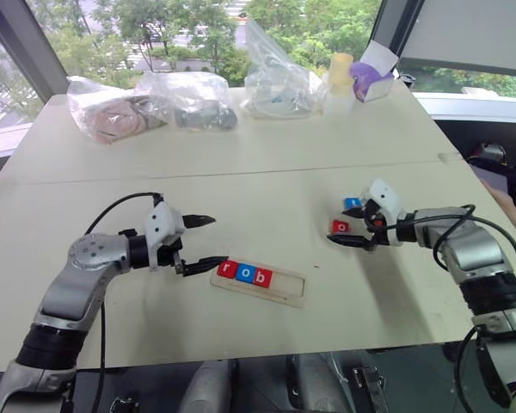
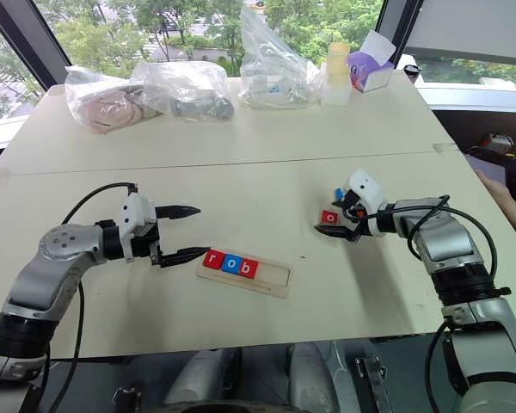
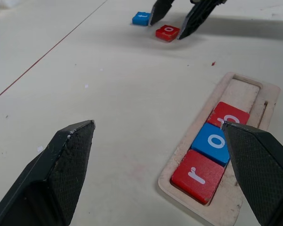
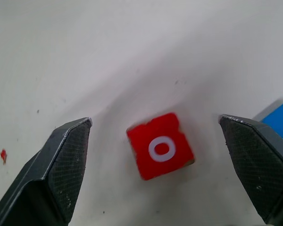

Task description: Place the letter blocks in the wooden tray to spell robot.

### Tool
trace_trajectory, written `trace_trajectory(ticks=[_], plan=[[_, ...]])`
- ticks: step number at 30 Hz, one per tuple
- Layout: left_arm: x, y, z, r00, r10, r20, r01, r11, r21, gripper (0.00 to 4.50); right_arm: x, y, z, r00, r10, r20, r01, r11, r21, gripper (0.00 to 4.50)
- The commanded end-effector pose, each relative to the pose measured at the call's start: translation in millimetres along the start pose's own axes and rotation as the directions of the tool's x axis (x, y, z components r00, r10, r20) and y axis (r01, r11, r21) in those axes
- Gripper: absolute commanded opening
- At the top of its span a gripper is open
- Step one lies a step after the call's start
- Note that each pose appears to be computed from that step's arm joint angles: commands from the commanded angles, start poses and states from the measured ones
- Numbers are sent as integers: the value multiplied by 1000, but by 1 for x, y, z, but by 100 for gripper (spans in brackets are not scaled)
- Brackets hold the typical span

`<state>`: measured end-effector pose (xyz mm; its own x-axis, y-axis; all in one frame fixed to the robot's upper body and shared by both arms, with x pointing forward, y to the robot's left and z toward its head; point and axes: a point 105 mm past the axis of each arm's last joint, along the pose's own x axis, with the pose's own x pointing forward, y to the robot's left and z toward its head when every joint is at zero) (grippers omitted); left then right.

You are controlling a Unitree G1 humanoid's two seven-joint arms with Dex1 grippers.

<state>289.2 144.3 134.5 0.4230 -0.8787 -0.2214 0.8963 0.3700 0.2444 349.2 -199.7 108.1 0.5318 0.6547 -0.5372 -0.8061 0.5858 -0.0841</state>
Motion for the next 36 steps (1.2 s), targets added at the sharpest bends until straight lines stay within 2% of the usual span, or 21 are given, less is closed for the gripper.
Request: trace_trajectory(ticks=[1, 4, 7, 12, 17, 21, 26, 36], plan=[[-4, 2, 12, 1000, 17, 14, -17, 999, 50, 450, -3, 2, 5, 1000, 24, 14, -24, 998, -55, 446], [-5, 1, 11, 1000, 18, 12, -18, 999, 49, 450, -2, 3, -4, 1000, 22, -7, -22, 997, -72, 446], [-5, 2, 11, 1000, 16, 12, -17, 999, 51, 450, 0, 0, -10, 1000, -4, -19, 2, 996, -84, 369], [-3, 2, 12, 1000, 11, 16, -12, 999, 52, 450, 1, 2, -4, 1000, -12, 15, 14, 995, -103, 115], [-1, 1, 11, 1000, -1, 16, 0, 999, 51, 450, -5, 15, 10, 999, -27, 33, 32, 985, -171, 113], [-2, 1, 11, 1000, -3, 15, 3, 999, 48, 450, -21, 63, 32, 993, 94, 72, -76, 972, -223, 113], [0, -1, 9, 1000, -11, 17, 11, 999, 38, 450, -21, 109, 36, 982, 183, 54, -167, 961, -220, 113], [3, -3, 11, 999, -32, 22, 31, 999, 35, 450, 14, 134, 31, 972, 233, -16, -229, 937, -265, 113]])
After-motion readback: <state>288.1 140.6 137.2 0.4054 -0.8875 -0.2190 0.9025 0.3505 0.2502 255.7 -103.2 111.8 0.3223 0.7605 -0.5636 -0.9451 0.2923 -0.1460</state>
